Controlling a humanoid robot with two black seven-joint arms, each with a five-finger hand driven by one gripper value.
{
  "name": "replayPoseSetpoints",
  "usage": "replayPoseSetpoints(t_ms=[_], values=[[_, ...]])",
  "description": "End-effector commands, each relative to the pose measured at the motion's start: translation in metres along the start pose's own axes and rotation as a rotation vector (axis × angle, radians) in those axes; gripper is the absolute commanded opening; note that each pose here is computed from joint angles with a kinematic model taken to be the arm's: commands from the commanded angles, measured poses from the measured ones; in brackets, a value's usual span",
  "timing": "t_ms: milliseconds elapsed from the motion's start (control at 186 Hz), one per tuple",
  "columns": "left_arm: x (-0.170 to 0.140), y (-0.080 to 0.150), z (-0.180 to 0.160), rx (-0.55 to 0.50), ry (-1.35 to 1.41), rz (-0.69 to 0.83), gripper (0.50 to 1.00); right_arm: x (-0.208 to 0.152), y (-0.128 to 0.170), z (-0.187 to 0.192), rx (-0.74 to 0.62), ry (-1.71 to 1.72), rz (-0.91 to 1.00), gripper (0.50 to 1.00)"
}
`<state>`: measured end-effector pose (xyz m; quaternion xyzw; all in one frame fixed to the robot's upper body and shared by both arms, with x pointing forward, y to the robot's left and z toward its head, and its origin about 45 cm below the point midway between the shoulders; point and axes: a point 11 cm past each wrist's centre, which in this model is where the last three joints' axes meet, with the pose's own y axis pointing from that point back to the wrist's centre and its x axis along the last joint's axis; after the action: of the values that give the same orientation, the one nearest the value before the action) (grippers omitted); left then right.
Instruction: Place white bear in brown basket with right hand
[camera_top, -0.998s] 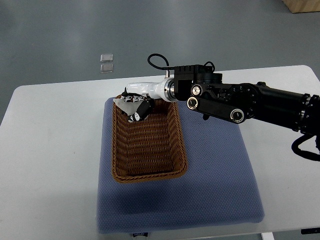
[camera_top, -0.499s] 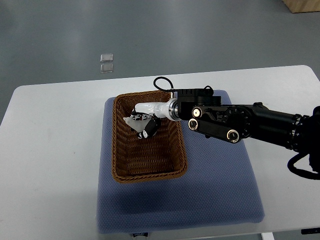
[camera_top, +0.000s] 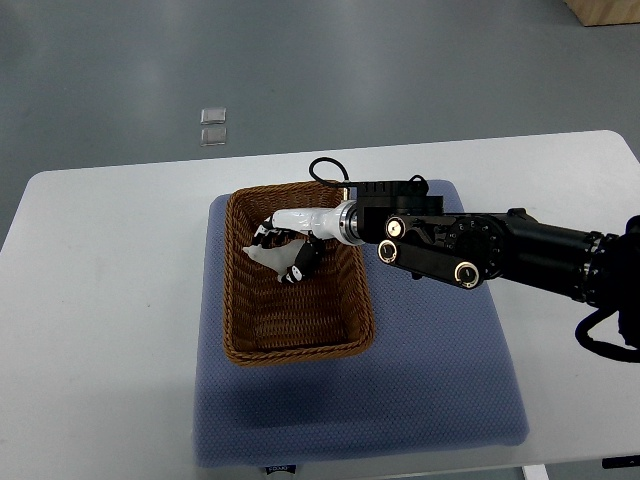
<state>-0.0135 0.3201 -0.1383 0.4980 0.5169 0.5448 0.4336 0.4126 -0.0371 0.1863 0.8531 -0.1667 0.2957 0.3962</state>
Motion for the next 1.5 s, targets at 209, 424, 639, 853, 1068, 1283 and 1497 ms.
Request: replayPoseSetpoints(t_ms=[209,424,639,853,1068,1283,1497], values=[[0.002,0.000,0.000,0.000,-0.001,0.005,1.000,0.031,0.011,-0.007,0.008,0.012,0.041,0.907],[0.001,0.000,0.000,0.000,0.001,0.003,1.000,0.104,0.051,0.005,0.010,-0.047,0.192,0.911],[0.000,0.000,0.001,-0.001,0.000,0.000,1.000,0.153,0.101,0.041,0.116,-0.305,0.392,0.911],[-0.001,0.000,0.000,0.000,-0.003,-0.001,1.000,0.158,0.126,0.080,0.227,-0.634,0.538,0.909],[-0.001,0.000,0.000,0.000,-0.001,-0.002,1.000,0.135,0.148,0.138,0.482,-1.221,0.728,0.911],[-0.001,0.000,0.000,0.000,0.000,-0.002,1.000,0.087,0.139,0.177,0.600,-1.636,0.778,0.924],[-0.001,0.000,0.000,0.000,-0.001,-0.002,1.000,0.057,0.121,0.182,0.686,-1.768,0.809,0.924]])
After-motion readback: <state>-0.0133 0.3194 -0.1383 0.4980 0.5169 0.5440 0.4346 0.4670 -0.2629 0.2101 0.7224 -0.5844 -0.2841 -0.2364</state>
